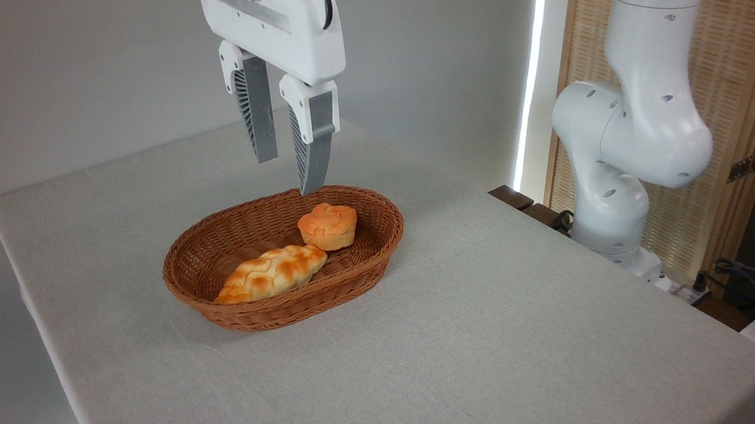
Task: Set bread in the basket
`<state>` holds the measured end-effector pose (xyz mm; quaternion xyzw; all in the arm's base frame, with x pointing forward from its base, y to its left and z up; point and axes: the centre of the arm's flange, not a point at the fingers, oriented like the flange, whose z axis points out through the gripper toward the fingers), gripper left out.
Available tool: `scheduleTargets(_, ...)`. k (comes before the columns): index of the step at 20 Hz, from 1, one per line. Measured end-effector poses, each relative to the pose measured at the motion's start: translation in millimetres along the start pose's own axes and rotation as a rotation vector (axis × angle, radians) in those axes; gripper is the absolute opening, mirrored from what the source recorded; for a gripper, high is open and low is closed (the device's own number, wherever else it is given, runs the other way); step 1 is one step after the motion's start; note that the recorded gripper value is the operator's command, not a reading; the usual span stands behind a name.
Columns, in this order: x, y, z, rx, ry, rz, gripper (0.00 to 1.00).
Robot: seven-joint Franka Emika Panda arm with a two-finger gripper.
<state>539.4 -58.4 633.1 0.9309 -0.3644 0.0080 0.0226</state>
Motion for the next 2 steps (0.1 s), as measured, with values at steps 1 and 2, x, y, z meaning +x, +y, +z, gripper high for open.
scheduleTargets(1,-0.4,-0.5,-0.1,0.0,0.0,-0.001,1.0)
scheduleTargets(2,-0.7,-1.0,-0.2,0.0,0.0,-0.002,1.0)
